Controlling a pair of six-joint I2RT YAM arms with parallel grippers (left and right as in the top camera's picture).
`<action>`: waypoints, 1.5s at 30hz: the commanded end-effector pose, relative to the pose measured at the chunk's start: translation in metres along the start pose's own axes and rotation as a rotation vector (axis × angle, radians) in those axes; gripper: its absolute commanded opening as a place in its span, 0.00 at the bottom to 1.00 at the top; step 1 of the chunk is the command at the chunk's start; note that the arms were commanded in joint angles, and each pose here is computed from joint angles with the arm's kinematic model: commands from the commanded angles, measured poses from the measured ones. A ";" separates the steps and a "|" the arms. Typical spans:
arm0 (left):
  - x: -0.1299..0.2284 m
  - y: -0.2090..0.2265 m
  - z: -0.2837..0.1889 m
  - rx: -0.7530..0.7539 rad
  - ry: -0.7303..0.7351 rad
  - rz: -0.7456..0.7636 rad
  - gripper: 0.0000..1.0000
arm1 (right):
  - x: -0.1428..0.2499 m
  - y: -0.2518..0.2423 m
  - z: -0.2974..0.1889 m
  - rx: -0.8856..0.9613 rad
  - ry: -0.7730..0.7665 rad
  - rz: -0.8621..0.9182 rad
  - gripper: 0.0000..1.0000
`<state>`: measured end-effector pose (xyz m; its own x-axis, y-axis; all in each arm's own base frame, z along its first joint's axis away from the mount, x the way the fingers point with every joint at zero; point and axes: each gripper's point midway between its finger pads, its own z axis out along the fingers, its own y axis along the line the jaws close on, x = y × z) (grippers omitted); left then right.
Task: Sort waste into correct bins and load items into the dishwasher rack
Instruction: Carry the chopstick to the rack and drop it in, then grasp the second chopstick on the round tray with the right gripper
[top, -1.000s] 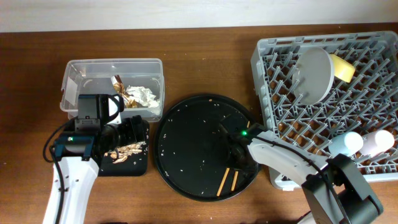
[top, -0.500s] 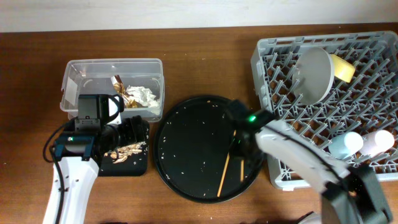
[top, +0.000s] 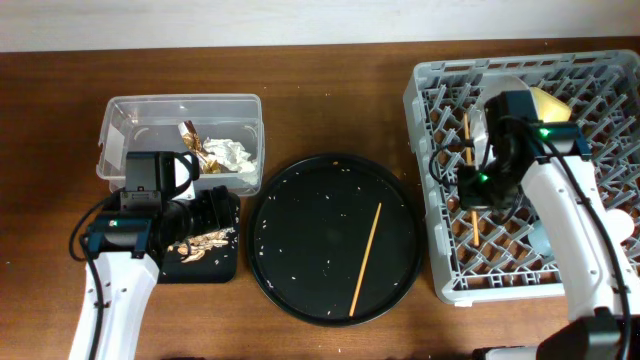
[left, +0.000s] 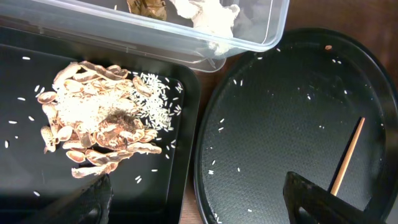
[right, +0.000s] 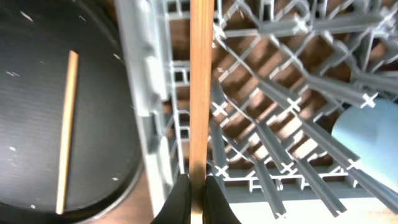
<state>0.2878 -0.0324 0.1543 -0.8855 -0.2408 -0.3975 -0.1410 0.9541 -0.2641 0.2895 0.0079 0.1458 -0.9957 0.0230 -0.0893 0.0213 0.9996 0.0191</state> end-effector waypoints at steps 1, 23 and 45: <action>-0.003 -0.001 -0.003 0.005 -0.012 -0.007 0.87 | 0.018 0.001 0.027 -0.015 0.101 -0.033 0.04; -0.003 -0.001 -0.003 0.005 -0.011 -0.007 0.87 | 0.021 0.128 0.034 -0.205 0.045 -0.113 0.50; -0.002 -0.001 -0.003 0.005 -0.011 -0.007 0.87 | 0.083 0.151 0.159 -0.018 0.311 -0.066 0.36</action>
<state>0.2879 -0.0324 0.1544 -0.8853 -0.2408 -0.3977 -0.1407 0.9541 -0.2645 0.2315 0.1665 0.0001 -0.9825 -0.0605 0.1760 -0.0484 0.9962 0.0722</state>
